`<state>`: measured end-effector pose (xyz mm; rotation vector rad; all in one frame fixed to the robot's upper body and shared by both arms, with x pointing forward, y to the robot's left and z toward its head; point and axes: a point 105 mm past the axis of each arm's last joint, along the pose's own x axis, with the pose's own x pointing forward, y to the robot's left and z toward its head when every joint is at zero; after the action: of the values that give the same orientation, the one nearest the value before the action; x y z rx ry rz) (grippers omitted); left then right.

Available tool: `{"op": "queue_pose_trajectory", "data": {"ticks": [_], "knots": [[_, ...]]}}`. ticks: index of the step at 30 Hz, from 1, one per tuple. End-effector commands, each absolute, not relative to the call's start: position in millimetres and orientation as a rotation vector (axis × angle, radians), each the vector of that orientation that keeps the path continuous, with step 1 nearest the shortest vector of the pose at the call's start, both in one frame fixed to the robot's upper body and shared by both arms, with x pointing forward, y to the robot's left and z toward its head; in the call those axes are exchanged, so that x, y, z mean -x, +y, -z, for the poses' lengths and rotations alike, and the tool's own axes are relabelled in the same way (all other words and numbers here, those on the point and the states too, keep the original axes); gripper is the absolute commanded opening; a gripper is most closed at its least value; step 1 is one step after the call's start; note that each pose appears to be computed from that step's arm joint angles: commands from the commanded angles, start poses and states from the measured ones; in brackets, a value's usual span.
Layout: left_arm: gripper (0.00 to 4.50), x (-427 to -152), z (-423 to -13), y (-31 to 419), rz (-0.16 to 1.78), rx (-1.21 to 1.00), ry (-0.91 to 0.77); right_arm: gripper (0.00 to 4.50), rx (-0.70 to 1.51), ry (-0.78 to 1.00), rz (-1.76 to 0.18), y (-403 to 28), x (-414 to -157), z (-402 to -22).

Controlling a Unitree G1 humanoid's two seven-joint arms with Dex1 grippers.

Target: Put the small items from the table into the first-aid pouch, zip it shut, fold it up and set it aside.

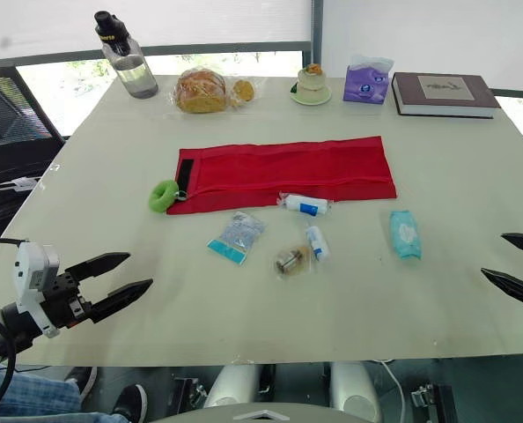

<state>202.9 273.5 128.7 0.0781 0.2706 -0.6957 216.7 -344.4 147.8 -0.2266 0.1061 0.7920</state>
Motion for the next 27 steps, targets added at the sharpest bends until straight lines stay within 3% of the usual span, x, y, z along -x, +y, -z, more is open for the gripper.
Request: {"op": "queue_pose_trajectory", "data": {"ticks": [1,14,23,27], "knots": [[4.5,-206.1,-139.7,270.2,0.705,-0.107,0.242,4.45,0.258,0.097,-0.836,-333.8,-221.0,-159.8],[4.5,-219.6,-143.4,260.3,0.697,-0.081,0.225,4.45,0.242,0.083,-0.867,-318.4,-219.6,-162.6],[4.5,-267.6,-162.4,231.0,0.744,0.078,0.215,4.45,0.173,-0.063,-1.101,-223.0,-234.4,-193.4],[4.5,-282.8,-150.5,217.2,0.794,0.154,0.334,4.45,0.15,-0.112,-1.21,-179.6,-236.9,-204.7]]}}
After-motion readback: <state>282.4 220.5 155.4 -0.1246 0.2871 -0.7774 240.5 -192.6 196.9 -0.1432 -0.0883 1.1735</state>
